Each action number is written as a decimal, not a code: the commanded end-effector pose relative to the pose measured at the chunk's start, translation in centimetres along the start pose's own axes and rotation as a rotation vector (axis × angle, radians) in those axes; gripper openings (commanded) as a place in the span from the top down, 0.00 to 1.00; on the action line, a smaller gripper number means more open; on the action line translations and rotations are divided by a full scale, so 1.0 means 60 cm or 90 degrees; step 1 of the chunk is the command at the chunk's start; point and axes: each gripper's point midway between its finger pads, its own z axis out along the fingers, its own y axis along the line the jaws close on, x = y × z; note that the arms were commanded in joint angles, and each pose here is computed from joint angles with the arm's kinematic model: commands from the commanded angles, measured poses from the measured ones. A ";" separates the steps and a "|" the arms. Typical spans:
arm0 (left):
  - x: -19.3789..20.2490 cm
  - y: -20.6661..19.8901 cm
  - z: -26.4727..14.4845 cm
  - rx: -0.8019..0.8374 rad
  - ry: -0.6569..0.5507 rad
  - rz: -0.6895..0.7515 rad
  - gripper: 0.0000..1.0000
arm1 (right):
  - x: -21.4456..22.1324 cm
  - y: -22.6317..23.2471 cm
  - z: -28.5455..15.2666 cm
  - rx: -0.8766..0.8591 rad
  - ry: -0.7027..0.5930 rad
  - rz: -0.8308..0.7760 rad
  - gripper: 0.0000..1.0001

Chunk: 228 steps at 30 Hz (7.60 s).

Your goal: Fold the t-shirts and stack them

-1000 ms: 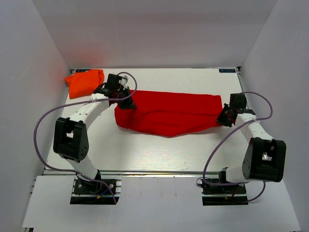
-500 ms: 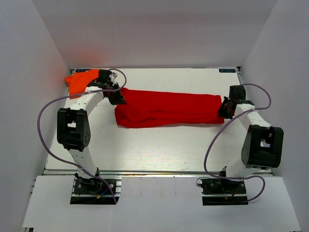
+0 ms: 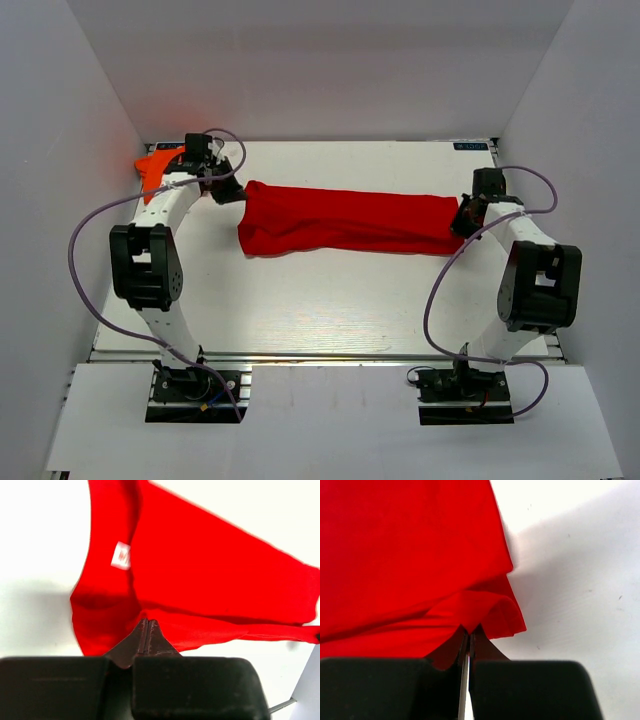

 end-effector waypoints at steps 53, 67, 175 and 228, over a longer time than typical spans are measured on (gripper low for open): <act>0.008 -0.009 -0.069 0.022 -0.067 0.048 1.00 | 0.138 -0.052 -0.088 0.047 0.131 0.021 1.00; -0.051 -0.013 0.045 0.028 -0.032 0.052 1.00 | 0.084 -0.031 -0.035 0.057 0.156 0.025 0.73; -0.184 -0.411 0.143 0.387 -0.224 0.135 0.00 | 0.532 0.372 -0.355 -0.561 0.156 -0.610 0.10; 0.330 0.093 -0.125 -0.052 -0.010 0.044 0.00 | -0.061 0.708 0.130 -0.151 -0.427 -0.580 0.43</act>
